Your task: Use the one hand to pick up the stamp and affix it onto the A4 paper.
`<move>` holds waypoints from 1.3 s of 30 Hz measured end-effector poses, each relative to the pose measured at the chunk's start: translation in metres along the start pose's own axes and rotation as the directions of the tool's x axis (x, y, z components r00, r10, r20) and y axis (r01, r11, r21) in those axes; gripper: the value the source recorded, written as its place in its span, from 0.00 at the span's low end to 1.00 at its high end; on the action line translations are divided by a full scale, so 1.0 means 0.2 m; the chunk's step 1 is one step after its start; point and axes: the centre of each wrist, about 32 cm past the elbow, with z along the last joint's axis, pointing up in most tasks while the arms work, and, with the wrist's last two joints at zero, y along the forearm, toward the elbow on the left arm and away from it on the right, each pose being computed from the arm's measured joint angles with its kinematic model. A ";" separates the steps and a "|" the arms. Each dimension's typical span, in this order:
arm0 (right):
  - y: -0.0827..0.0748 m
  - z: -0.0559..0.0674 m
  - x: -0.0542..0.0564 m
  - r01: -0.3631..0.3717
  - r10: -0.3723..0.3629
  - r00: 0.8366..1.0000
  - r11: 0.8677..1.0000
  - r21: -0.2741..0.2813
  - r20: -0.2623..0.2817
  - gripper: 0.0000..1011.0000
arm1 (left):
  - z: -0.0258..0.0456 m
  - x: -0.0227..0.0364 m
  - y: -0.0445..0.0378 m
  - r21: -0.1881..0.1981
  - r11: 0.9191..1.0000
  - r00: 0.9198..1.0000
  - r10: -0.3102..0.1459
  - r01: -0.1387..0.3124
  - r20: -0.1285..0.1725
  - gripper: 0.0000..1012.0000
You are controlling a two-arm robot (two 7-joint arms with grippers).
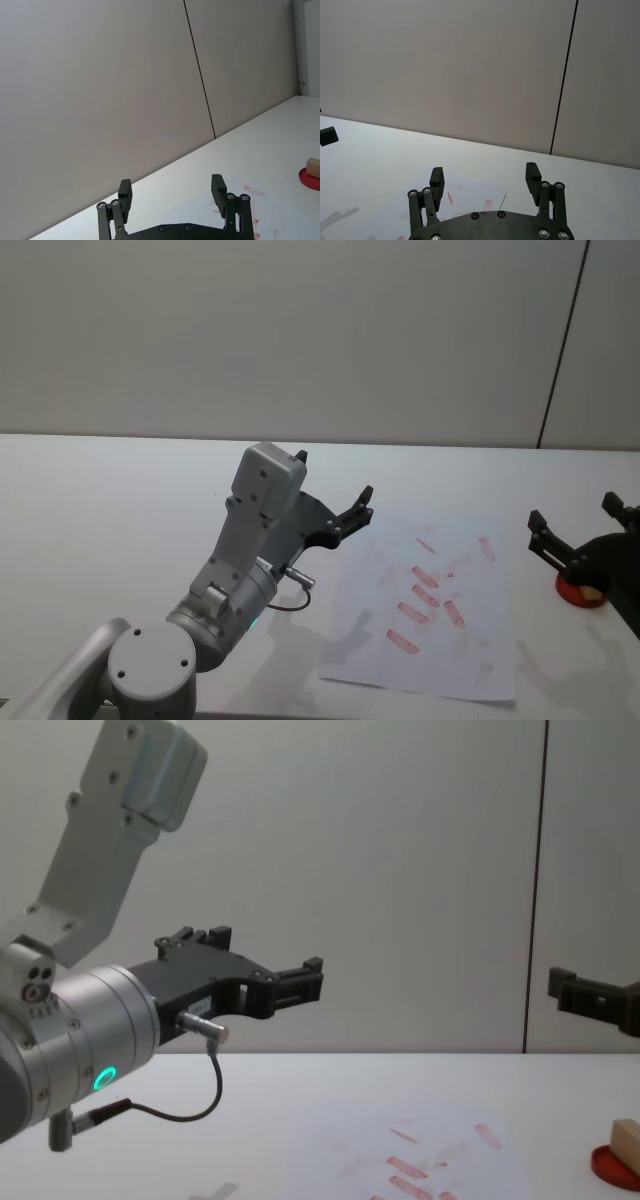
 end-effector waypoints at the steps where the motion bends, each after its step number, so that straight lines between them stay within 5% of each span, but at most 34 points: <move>1: 0.00 0.00 0.00 0.000 0.000 1.000 1.000 0.000 0.000 0.99 | 0.000 0.000 0.000 0.000 1.000 1.000 0.000 0.000 0.000 0.99; 39: 0.00 0.00 0.00 0.000 0.000 1.000 1.000 0.000 0.000 0.99 | 0.000 0.000 0.000 0.000 1.000 1.000 0.000 0.000 0.000 0.99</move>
